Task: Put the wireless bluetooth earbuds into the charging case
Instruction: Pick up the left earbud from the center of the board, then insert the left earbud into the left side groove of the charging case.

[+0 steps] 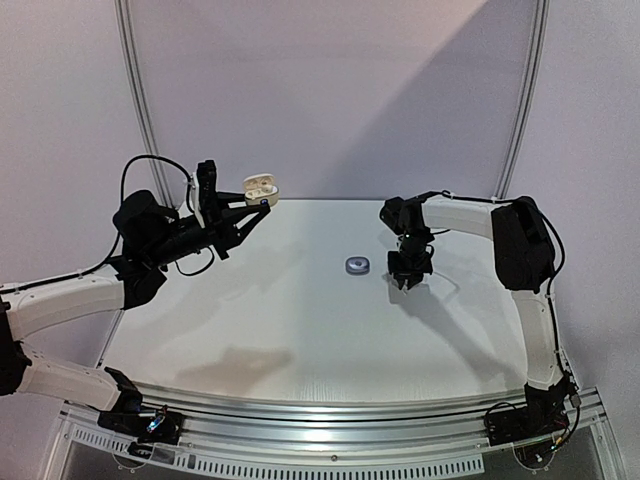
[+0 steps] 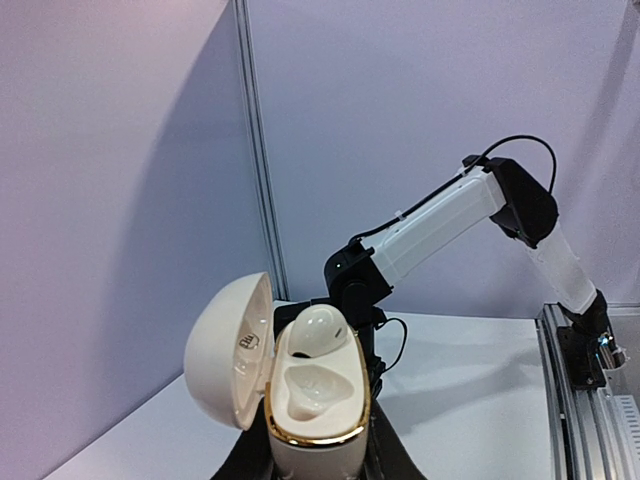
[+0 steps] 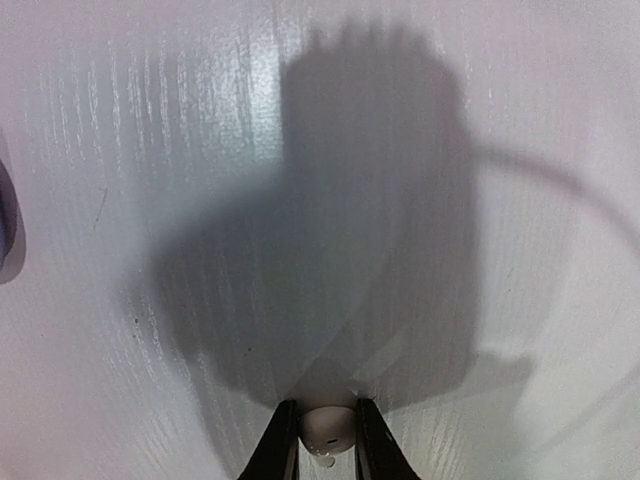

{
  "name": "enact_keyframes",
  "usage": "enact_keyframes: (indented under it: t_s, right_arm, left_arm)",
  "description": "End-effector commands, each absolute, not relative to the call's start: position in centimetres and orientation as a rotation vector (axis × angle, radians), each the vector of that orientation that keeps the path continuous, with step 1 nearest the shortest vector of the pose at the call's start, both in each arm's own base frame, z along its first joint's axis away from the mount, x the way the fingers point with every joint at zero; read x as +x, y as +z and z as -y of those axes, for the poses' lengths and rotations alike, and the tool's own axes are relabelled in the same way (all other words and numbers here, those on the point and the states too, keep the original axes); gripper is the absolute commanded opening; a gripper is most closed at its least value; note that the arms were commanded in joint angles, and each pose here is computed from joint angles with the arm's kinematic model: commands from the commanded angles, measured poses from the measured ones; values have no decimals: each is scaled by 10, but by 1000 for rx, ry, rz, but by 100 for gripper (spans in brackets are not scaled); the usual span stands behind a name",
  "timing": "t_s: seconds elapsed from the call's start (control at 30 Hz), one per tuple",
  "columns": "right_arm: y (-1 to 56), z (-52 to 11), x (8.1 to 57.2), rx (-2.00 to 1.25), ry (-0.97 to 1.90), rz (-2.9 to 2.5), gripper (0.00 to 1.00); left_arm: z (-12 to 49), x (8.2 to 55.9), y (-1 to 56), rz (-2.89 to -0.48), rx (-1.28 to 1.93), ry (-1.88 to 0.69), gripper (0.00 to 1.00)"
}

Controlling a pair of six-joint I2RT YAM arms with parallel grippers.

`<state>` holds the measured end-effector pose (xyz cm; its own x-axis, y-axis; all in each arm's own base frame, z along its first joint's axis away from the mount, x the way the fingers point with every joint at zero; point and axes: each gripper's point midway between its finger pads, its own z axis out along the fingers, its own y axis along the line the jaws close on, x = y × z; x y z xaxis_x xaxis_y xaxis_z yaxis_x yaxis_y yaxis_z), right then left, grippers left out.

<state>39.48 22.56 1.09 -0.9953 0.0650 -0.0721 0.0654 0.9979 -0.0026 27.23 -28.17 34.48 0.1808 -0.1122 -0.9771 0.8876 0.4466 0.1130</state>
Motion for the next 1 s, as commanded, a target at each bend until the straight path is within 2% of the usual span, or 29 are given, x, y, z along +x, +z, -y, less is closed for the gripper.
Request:
enact_keyframes:
  t_s: [0.0, 0.13, 0.23, 0.3, 0.43, 0.6, 0.7, 0.83, 0.97]
  right_arm:
    - [1, -227, 400, 96, -3, -3062, 8]
    - [33, -238, 414, 78, 104, -2968, 4]
    - [84, -255, 430, 45, 234, -2813, 0]
    - [126, -271, 438, 5, 324, -2685, 0]
    - [249, -312, 438, -106, 522, -2324, 0]
    - [383, -362, 402, -229, 761, -1908, 0]
    - [441, -389, 374, -275, 892, -1711, 0]
    - [491, -433, 330, -385, 985, -1503, 0]
    - [511, -469, 297, -494, 996, -1352, 0]
  left_arm:
    - [278, 271, 349, -1164, 833, -821, 0]
    - [278, 272, 349, -1167, 833, -818, 0]
    - [278, 273, 349, -1167, 829, -813, 0]
    - [278, 275, 349, -1169, 823, -809, 0]
    - [276, 279, 350, -1174, 799, -790, 0]
    - [274, 288, 351, -1165, 768, -747, 0]
    - [273, 291, 355, -1149, 753, -728, 0]
    - [272, 292, 363, -1119, 734, -718, 0]
    - [271, 293, 372, -1092, 708, -704, 0]
